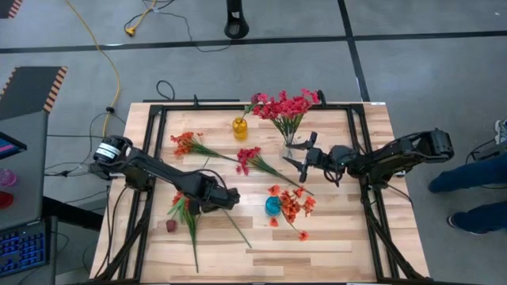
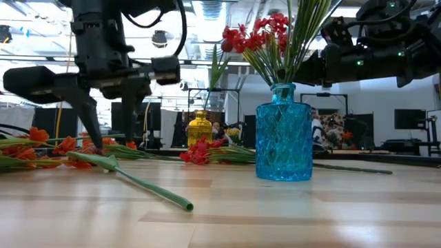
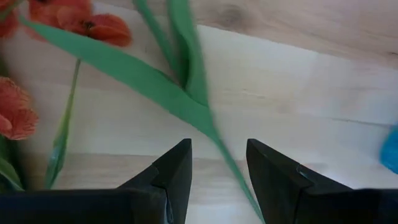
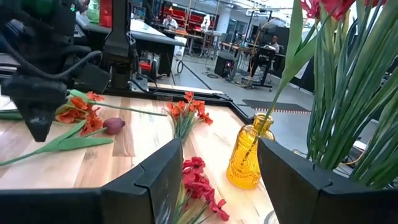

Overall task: Sort flowers into vase by color
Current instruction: Put the right dark red flower into the yellow vase

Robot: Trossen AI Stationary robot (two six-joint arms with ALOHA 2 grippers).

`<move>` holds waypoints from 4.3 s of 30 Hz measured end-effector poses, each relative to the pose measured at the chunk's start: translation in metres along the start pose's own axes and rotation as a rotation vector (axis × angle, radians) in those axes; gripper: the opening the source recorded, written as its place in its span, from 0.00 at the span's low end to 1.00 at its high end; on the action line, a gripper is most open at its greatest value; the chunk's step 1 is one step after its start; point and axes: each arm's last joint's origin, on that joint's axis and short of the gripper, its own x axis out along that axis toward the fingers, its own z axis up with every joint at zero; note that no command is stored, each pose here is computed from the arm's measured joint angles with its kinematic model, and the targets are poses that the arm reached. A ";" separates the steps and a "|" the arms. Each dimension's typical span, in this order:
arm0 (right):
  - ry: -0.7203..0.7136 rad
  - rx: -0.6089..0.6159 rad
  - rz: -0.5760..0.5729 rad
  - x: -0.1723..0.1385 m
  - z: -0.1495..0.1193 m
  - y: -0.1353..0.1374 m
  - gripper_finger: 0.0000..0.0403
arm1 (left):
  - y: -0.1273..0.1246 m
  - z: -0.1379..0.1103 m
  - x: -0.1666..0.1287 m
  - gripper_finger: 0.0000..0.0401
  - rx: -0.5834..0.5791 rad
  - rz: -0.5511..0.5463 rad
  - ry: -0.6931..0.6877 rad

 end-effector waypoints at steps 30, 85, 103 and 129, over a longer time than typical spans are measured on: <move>0.019 0.002 0.007 0.000 -0.002 0.001 0.58 | -0.001 0.006 0.024 0.16 0.066 0.051 -0.083; 0.021 0.003 0.005 0.000 -0.002 0.000 0.58 | -0.055 0.150 -0.180 0.00 0.976 -0.491 -1.249; 0.021 0.002 0.003 0.000 -0.002 0.000 0.58 | -0.052 0.202 -0.198 0.00 0.933 -0.516 -1.377; 0.022 0.002 0.002 0.000 -0.002 0.000 0.58 | -0.036 0.206 -0.151 0.00 0.936 -0.524 -1.339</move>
